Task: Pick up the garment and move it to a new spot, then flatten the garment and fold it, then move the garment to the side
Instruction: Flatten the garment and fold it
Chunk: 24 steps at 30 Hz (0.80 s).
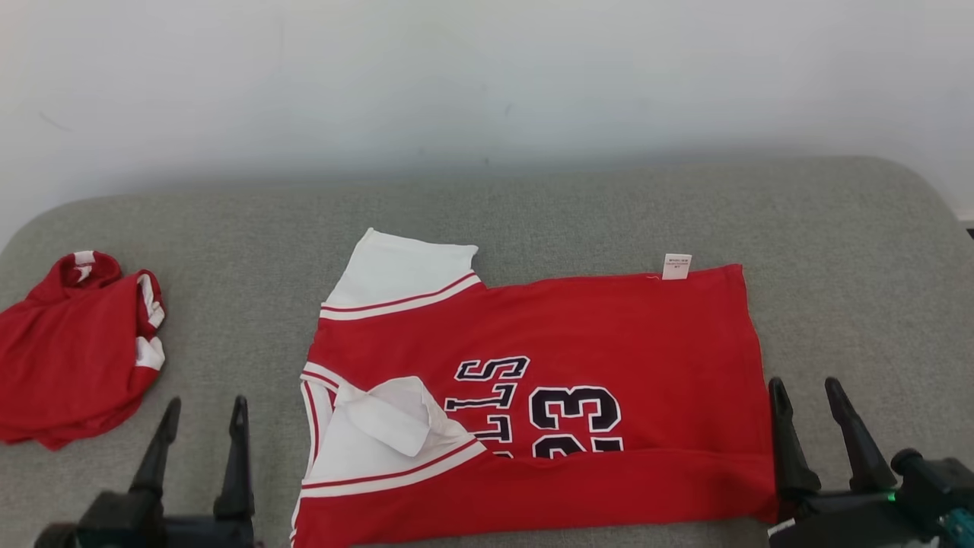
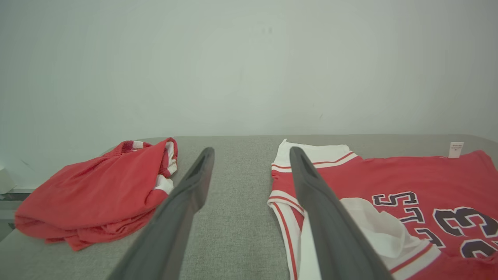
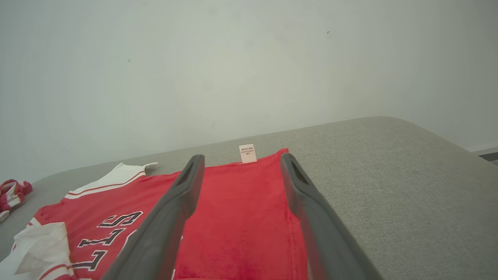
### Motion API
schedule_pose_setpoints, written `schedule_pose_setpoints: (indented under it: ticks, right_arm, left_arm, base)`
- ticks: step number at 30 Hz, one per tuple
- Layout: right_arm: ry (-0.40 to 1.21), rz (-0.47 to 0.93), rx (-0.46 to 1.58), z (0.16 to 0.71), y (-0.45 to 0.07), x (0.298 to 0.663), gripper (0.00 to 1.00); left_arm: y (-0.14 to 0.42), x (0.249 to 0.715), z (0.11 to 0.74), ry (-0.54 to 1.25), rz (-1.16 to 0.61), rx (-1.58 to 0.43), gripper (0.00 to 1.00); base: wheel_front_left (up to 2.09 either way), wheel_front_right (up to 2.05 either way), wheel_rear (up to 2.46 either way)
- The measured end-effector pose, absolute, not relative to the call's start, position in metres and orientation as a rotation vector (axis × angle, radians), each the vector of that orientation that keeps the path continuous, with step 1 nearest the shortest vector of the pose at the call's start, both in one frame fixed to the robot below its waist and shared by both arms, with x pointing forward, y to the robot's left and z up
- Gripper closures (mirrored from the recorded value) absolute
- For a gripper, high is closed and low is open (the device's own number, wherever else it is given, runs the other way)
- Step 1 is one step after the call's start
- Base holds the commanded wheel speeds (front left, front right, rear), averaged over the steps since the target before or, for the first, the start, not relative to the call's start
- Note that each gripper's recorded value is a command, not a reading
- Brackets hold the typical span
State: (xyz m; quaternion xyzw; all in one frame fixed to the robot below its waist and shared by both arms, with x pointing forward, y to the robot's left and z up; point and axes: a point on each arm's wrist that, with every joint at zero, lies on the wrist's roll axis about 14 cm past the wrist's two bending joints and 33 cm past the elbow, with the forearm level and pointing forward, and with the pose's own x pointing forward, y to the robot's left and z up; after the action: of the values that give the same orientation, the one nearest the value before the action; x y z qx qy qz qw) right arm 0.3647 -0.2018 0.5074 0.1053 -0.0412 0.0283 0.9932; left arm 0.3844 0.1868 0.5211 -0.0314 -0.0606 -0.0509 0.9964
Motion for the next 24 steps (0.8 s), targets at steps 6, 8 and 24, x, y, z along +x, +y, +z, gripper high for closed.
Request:
schedule_pose_setpoints:
  ticks: [6,8,24]
  right_arm:
    - [-0.069,0.052,0.170,0.506,-0.213,0.393,0.00]
    - [-0.063,0.052,0.160,0.508,-0.217,0.408,0.00]
    - [0.137,0.067,0.046,0.471,-0.241,0.513,0.00]
  left_arm:
    - [0.180,0.428,0.537,-0.152,-0.169,0.000,0.00]
    - [0.179,0.447,0.547,-0.165,-0.190,0.002,0.00]
    - [0.134,0.588,0.542,-0.002,-0.413,0.098,0.00]
  base:
    - [0.00,0.00,0.00]
    - [0.00,0.00,0.00]
    - [0.00,0.00,0.00]
